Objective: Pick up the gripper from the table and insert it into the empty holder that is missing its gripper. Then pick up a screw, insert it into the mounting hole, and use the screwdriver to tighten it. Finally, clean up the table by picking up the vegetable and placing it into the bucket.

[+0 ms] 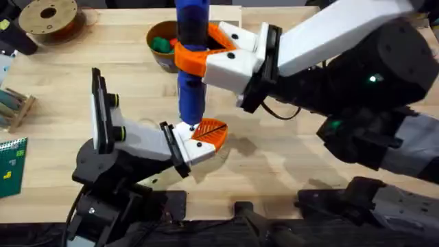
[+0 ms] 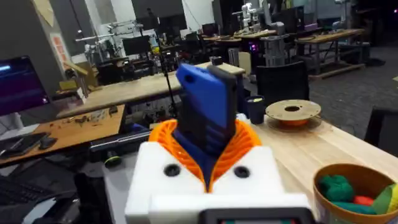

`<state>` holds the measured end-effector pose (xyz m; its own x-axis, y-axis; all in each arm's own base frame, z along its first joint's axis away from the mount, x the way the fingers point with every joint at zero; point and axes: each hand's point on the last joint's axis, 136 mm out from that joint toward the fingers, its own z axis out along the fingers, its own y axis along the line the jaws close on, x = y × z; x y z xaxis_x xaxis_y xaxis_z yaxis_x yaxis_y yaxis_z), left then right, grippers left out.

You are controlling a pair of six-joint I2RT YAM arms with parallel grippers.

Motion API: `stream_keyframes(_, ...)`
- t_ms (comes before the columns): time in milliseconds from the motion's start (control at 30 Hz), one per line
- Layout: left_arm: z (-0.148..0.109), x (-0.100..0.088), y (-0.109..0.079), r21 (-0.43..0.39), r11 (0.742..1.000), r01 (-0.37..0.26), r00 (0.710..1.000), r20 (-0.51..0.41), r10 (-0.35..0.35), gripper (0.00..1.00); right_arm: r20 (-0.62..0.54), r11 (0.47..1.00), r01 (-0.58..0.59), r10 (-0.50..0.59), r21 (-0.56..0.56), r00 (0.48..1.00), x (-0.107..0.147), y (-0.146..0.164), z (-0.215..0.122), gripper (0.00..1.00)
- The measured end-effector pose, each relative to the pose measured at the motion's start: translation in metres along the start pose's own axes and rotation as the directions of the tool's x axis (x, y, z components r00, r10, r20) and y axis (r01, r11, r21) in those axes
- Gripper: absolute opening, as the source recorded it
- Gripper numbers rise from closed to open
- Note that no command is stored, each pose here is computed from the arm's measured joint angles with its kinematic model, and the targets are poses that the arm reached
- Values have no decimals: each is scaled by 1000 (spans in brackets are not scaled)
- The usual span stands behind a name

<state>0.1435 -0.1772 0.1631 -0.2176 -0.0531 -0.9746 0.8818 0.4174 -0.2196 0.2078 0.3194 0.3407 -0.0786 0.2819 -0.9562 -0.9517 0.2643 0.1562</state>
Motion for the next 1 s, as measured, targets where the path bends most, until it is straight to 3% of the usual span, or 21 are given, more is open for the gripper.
stream_keyframes(500,0,0,0,0,1000,0,1000,0,0,10,5,1000,2,-2,-2,1000,-1,0,0,30)
stream_keyframes(700,0,0,0,0,1000,0,1000,0,0,10,221,994,97,-86,-42,972,-56,16,-8,30)
stream_keyframes(767,0,0,0,0,1000,0,1000,0,0,10,232,995,93,-82,-37,969,-62,15,-11,30)
stream_keyframes(1000,0,0,0,0,1000,0,1000,0,0,10,103,999,43,-44,15,994,-31,-3,-6,30)
